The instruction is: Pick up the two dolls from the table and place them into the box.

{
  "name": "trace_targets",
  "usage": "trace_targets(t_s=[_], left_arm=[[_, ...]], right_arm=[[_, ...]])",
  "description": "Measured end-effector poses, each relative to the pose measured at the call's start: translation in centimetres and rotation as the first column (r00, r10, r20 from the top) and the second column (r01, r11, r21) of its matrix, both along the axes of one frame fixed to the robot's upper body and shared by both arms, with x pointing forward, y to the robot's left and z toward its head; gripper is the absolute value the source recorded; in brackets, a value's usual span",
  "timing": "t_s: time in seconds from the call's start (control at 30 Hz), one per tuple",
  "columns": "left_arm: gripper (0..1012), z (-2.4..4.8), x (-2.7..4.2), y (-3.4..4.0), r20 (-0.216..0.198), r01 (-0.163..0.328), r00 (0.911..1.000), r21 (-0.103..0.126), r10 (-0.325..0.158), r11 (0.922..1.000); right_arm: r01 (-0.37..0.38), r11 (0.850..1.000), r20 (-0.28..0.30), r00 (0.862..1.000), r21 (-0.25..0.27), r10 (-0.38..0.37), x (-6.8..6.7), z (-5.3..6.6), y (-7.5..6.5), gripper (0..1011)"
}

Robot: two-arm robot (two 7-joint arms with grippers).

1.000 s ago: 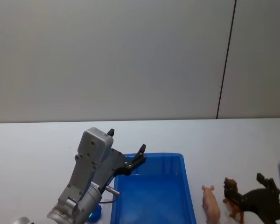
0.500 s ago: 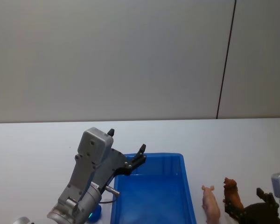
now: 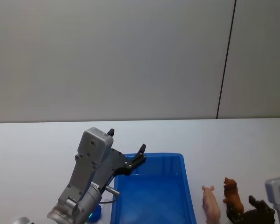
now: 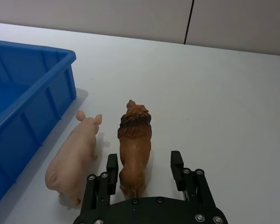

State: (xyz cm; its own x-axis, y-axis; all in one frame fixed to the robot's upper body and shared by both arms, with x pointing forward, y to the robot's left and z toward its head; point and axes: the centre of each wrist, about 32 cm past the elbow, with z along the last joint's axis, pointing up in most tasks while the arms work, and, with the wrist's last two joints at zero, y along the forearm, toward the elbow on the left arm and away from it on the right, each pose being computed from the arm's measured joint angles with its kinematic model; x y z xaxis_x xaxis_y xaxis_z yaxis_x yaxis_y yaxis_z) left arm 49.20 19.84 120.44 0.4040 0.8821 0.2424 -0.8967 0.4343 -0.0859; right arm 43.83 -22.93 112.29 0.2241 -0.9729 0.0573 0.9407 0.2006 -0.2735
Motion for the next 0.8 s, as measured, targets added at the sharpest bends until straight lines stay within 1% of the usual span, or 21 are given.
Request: trace_targets(t_s=[0.07, 0.1, 0.2, 0.23, 0.27, 0.33, 0.47, 0.57, 0.6, 0.8], left_arm=[[1001, 0.0, 0.0, 0.0, 0.0, 0.0, 1.0, 0.0, 0.0, 1.0], [1002, 0.0, 0.0, 0.0, 0.0, 0.0, 1.0, 0.0, 0.0, 1.0], [1001, 0.0, 0.0, 0.0, 0.0, 0.0, 1.0, 0.0, 0.0, 1.0], [1001, 0.0, 0.0, 0.0, 0.0, 0.0, 1.0, 0.0, 0.0, 1.0], [1001, 0.0, 0.0, 0.0, 0.0, 0.0, 1.0, 0.0, 0.0, 1.0], [1001, 0.0, 0.0, 0.0, 0.0, 0.0, 1.0, 0.0, 0.0, 1.0], [1001, 0.0, 0.0, 0.0, 0.0, 0.0, 1.0, 0.0, 0.0, 1.0], [1001, 0.0, 0.0, 0.0, 0.0, 0.0, 1.0, 0.0, 0.0, 1.0], [1001, 0.0, 0.0, 0.0, 0.0, 0.0, 1.0, 0.0, 0.0, 1.0], [1001, 0.0, 0.0, 0.0, 0.0, 0.0, 1.0, 0.0, 0.0, 1.0]], right_arm=[[-0.001, 1.0, -0.004, 1.0, -0.001, 0.001, 0.0, -0.1, 0.0, 671], [-0.001, 1.0, -0.006, 1.0, -0.001, 0.001, 0.1, -0.2, 0.0, 622], [-0.004, 1.0, -0.011, 1.0, -0.003, 0.004, 0.2, -0.3, 0.1, 530], [-0.006, 1.0, -0.013, 1.0, -0.003, 0.006, 0.2, -0.3, 0.1, 485], [-0.006, 1.0, -0.013, 1.0, -0.003, 0.006, 0.2, -0.3, 0.1, 485], [-0.009, 1.0, -0.012, 1.0, -0.004, 0.009, 0.2, -0.3, 0.2, 404], [-0.016, 1.0, -0.008, 1.0, -0.006, 0.016, 0.2, -0.2, 0.3, 305], [-0.026, 1.0, 0.014, 1.0, -0.007, 0.026, 0.2, 0.4, 0.5, 299], [-0.026, 1.0, 0.014, 1.0, -0.007, 0.026, 0.2, 0.4, 0.5, 299], [-0.049, 0.999, 0.074, 0.996, -0.01, 0.049, 0.1, 1.9, 0.9, 299]])
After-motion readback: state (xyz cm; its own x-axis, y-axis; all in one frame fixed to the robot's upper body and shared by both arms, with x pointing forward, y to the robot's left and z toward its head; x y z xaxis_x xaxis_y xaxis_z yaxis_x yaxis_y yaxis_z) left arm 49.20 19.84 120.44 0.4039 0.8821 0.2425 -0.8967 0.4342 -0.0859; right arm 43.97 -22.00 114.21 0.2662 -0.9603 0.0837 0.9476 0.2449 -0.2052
